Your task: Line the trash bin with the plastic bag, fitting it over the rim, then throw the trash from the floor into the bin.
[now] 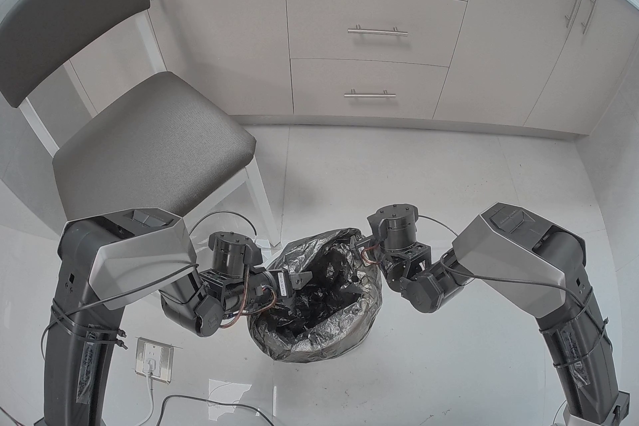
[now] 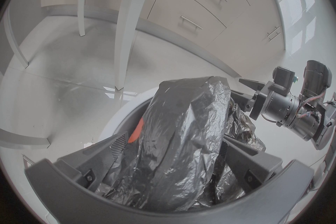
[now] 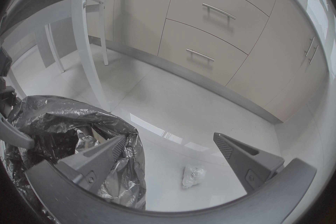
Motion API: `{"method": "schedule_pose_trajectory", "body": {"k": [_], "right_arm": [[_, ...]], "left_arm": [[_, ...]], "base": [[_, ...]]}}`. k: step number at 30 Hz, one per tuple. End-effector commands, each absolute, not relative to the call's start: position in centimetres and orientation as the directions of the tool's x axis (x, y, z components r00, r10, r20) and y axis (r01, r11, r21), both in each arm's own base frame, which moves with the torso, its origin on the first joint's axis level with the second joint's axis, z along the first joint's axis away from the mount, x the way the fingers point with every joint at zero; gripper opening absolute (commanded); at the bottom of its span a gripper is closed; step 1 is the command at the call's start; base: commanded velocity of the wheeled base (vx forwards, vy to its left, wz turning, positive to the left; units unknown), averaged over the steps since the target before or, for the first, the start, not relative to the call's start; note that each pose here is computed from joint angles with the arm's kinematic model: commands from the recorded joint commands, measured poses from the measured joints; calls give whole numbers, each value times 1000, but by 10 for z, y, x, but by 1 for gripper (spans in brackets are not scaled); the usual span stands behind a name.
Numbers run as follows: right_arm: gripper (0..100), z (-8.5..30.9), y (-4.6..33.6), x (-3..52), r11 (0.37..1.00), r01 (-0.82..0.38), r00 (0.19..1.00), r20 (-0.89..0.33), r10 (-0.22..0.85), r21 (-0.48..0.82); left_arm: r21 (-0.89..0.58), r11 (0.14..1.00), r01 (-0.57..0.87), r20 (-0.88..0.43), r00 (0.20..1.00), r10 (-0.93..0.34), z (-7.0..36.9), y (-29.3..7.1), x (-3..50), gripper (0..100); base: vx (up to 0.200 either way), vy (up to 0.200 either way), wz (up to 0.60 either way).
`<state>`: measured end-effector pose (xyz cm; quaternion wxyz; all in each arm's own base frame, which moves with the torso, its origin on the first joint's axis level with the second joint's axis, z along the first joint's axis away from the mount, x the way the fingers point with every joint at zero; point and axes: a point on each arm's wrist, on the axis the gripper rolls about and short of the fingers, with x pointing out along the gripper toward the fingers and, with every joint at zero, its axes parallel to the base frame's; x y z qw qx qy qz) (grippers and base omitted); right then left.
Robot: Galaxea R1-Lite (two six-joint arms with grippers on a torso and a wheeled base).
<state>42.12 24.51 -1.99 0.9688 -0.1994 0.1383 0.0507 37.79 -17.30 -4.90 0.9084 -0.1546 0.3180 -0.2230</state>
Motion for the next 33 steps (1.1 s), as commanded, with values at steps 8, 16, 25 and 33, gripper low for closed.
{"method": "schedule_pose_trajectory", "body": {"k": [8,16,25,33], "right_arm": [[100,-12,237,407,913,-158,954,-298,42,-377],[100,3,233,392,913,-165,957,-285,56,-372],[100,11,236,374,904,-200,949,-304,84,-377],[100,3,248,352,889,-253,939,-318,130,-383]], "left_arm": [[-421,855,304,-550,663,-507,-44,-177,370,100],[-427,830,358,-530,644,-551,-36,-195,351,100],[-434,829,352,-520,654,-549,-29,-195,350,100],[-437,828,352,-521,651,-552,-26,-195,347,100]], "base": [[0,0,0],[0,0,0],[0,0,0],[0,0,0]]}}
